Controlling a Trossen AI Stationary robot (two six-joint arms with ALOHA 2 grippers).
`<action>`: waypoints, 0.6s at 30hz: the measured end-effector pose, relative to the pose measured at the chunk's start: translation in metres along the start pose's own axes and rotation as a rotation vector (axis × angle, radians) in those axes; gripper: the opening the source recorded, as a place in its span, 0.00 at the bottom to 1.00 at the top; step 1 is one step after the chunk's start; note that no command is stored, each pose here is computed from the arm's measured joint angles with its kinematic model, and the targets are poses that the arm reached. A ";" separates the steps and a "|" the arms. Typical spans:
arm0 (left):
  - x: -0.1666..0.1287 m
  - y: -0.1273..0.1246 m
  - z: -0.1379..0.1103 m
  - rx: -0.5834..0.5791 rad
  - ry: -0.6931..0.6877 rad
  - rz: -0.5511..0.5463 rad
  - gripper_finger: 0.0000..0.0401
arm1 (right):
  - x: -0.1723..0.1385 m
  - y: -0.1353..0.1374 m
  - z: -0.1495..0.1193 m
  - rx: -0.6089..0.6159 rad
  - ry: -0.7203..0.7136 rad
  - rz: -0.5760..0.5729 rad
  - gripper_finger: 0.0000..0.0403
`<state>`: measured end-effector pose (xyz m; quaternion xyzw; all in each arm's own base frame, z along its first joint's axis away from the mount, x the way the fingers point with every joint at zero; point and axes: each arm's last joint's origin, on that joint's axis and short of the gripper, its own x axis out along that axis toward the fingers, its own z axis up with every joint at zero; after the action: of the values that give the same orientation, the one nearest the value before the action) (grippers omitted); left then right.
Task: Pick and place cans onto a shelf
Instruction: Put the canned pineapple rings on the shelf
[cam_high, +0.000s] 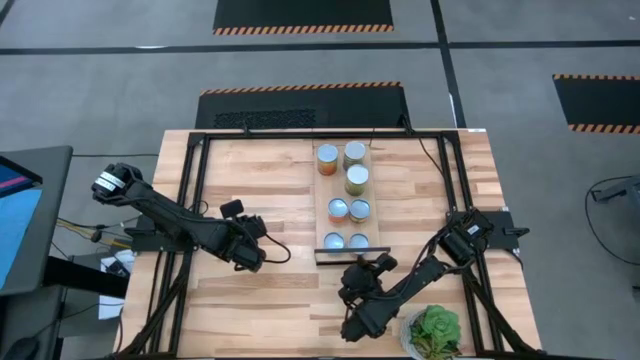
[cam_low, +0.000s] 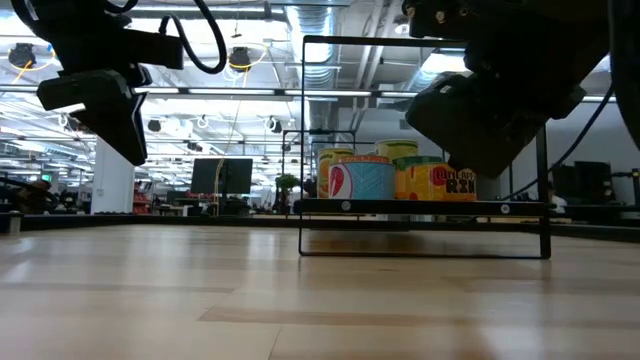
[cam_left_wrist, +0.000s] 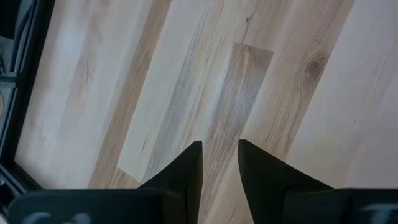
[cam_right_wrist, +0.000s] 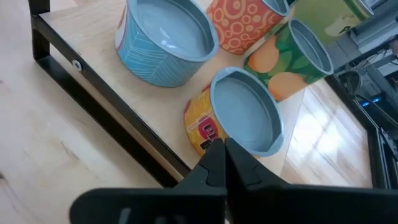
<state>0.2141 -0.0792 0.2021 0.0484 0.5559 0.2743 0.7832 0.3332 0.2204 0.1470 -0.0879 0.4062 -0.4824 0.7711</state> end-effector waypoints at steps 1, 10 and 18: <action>0.000 0.000 0.000 0.000 0.000 0.000 0.23 | 0.000 0.000 0.000 -0.001 0.000 0.000 0.01; 0.000 0.000 0.000 -0.001 -0.001 -0.002 0.23 | 0.005 0.000 0.004 0.016 0.008 -0.010 0.03; 0.000 0.000 0.000 -0.002 -0.001 -0.002 0.23 | 0.003 -0.001 0.004 0.008 0.007 -0.005 0.03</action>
<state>0.2143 -0.0793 0.2021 0.0473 0.5554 0.2740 0.7837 0.3357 0.2164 0.1484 -0.0843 0.4067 -0.4864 0.7687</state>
